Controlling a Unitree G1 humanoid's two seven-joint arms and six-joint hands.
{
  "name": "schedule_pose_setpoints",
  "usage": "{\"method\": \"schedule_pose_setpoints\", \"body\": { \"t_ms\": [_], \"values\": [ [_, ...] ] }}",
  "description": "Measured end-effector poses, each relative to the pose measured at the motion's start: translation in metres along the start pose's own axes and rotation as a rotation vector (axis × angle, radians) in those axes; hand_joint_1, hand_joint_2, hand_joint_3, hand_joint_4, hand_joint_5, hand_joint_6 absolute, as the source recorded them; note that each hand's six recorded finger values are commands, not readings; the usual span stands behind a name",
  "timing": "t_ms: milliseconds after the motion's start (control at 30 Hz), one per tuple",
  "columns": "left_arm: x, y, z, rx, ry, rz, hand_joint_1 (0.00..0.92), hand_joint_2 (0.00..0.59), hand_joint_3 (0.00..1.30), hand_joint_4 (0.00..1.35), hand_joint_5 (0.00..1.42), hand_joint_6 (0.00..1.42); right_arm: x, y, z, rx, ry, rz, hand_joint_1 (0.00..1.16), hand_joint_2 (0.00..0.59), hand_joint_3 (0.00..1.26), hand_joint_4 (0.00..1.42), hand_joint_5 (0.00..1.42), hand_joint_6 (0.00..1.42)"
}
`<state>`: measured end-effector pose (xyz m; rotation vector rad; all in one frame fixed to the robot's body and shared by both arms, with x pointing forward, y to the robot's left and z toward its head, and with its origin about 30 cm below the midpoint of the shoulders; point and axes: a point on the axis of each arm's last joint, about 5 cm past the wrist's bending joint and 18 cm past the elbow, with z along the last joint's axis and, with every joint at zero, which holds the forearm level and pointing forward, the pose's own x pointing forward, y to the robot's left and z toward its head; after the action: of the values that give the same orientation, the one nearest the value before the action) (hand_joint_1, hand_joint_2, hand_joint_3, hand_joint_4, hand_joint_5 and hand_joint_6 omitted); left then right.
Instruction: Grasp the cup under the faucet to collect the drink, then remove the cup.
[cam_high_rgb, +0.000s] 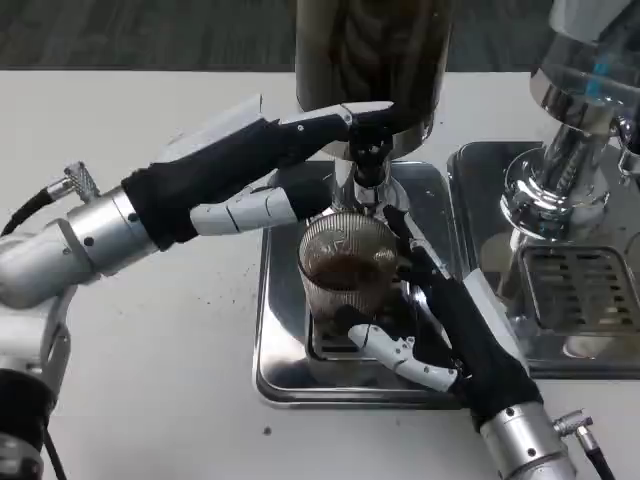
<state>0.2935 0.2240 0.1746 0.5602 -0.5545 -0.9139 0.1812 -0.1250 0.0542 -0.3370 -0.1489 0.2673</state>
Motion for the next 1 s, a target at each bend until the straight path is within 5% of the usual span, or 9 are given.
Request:
{"method": "schedule_pose_setpoints", "body": {
  "t_ms": [800,1000],
  "values": [
    [-0.004,0.020,0.0212,-0.056,-0.170,0.164,0.000,0.119,0.23,0.15,0.17,0.19,0.000,0.0008,-0.0016,0.003,0.000,-0.002,0.61,0.230,0.03,0.02,0.05,0.13],
    [-0.019,0.011,0.0178,-0.074,-0.144,0.204,0.000,0.125,0.24,0.17,0.19,0.19,0.000,0.0007,-0.0016,0.003,-0.001,-0.004,0.61,0.230,0.03,0.02,0.05,0.12]
  ]
}}
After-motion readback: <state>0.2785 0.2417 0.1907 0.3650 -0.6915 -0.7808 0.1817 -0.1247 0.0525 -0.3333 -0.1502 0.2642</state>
